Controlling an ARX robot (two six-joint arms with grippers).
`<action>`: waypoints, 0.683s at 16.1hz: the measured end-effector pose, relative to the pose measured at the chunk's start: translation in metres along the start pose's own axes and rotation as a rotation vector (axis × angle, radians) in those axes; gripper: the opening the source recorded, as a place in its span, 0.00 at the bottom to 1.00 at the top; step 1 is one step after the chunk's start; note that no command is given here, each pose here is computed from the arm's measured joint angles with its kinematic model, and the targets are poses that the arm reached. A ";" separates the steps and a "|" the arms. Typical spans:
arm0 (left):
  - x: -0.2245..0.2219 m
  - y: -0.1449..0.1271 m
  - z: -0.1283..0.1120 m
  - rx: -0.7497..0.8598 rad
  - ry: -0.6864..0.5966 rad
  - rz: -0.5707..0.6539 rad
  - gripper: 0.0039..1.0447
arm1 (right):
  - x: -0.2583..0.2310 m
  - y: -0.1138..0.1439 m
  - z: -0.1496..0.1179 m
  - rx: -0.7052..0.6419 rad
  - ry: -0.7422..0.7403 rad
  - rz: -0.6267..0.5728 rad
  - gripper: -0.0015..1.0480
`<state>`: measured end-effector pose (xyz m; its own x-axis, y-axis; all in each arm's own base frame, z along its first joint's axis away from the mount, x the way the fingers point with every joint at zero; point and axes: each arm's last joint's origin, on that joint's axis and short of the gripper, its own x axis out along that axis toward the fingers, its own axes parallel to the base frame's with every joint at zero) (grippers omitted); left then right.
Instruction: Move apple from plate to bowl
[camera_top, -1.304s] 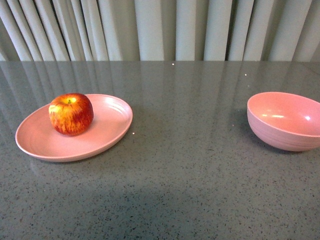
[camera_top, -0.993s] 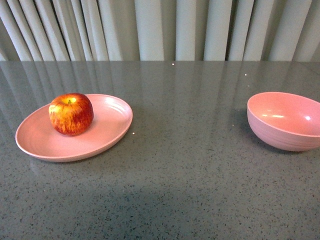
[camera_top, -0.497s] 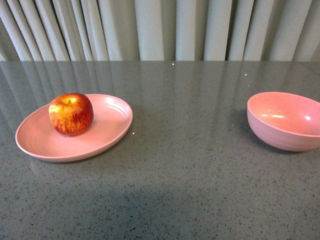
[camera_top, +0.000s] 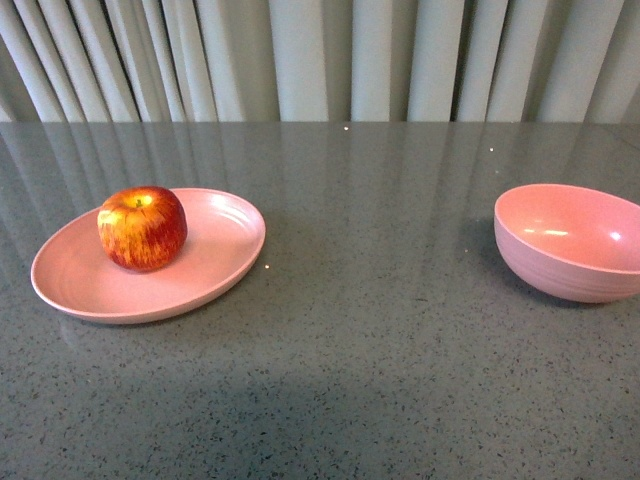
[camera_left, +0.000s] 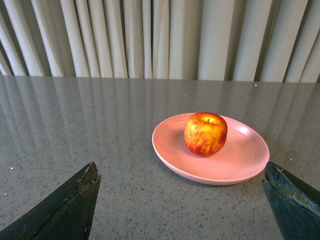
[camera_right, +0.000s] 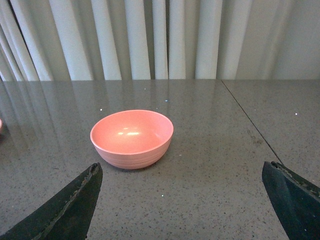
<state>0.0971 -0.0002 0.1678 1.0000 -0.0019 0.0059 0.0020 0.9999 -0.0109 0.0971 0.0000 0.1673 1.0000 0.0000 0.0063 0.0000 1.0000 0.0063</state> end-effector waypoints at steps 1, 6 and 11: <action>0.000 0.000 0.000 0.000 0.000 0.000 0.94 | 0.000 0.000 0.000 0.000 0.000 0.000 0.94; 0.000 0.000 0.000 0.000 0.000 0.000 0.94 | 0.007 0.004 0.016 0.099 -0.019 0.021 0.94; 0.000 0.000 0.000 0.000 0.000 0.000 0.94 | 0.067 0.006 0.109 0.060 -0.164 0.070 0.94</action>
<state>0.0971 -0.0002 0.1678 1.0000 -0.0019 0.0059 0.0020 0.9999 -0.0109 0.1635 0.0058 0.2772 0.9831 0.0640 0.1717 -0.0752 0.9954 0.0595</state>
